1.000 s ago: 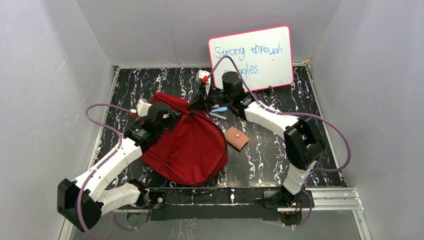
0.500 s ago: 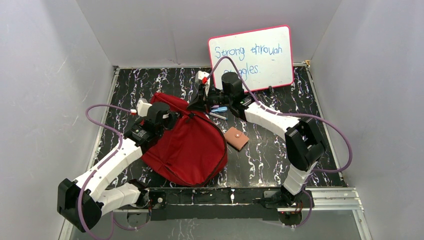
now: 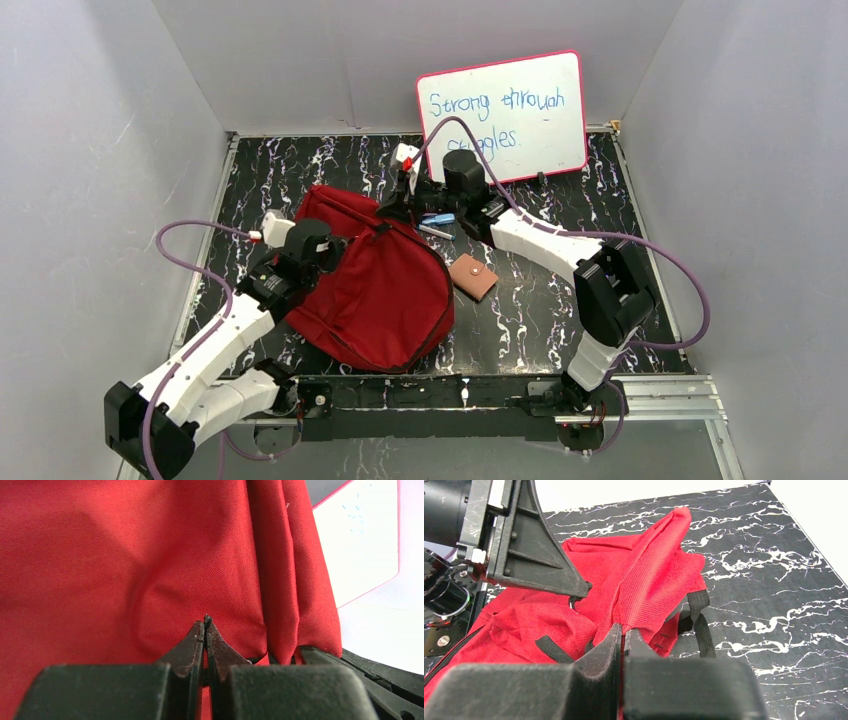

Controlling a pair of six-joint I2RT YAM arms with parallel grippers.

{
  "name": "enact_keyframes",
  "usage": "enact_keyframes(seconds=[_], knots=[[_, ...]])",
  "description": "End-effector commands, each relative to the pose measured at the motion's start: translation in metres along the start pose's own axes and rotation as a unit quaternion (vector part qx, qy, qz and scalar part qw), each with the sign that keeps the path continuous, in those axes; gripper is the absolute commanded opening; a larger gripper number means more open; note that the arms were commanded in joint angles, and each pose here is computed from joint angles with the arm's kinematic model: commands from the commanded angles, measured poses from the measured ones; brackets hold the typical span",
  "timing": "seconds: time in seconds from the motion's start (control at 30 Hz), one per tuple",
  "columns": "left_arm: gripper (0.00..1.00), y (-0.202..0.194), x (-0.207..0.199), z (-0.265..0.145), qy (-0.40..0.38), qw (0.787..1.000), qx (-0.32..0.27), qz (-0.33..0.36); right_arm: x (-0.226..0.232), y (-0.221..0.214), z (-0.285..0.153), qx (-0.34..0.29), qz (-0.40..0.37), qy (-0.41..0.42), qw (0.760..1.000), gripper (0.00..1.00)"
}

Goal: Pack the student bag
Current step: Unzip the student bag at the center of the board.

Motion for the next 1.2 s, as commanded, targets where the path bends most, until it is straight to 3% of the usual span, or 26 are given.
enact_keyframes(seconds=[0.0,0.4,0.83,1.17], knots=[[0.0,0.002,0.024,-0.005,0.051,0.998,-0.027,0.025,0.02,0.063,-0.014,-0.108,-0.11,-0.011,0.988,0.0],[0.0,-0.001,0.042,-0.009,0.084,0.994,-0.022,0.071,0.013,0.077,-0.017,-0.151,-0.106,-0.08,0.98,0.0],[0.0,-0.003,0.068,-0.024,0.138,0.984,-0.006,0.117,-0.013,0.073,-0.011,-0.142,-0.063,-0.172,0.973,0.0],[0.0,-0.002,0.083,-0.04,0.168,0.979,0.004,0.119,-0.063,0.05,0.007,-0.11,-0.026,-0.248,0.962,0.0]])
Point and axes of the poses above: each gripper's point midway between its finger pads, its own z axis out along the fingers, its own x axis along the line the jaws close on, y = z × x, the point moved 10 cm from there along -z, back along the fingers, and after that the axes turned 15 degrees about z, right-handed, at the moved point
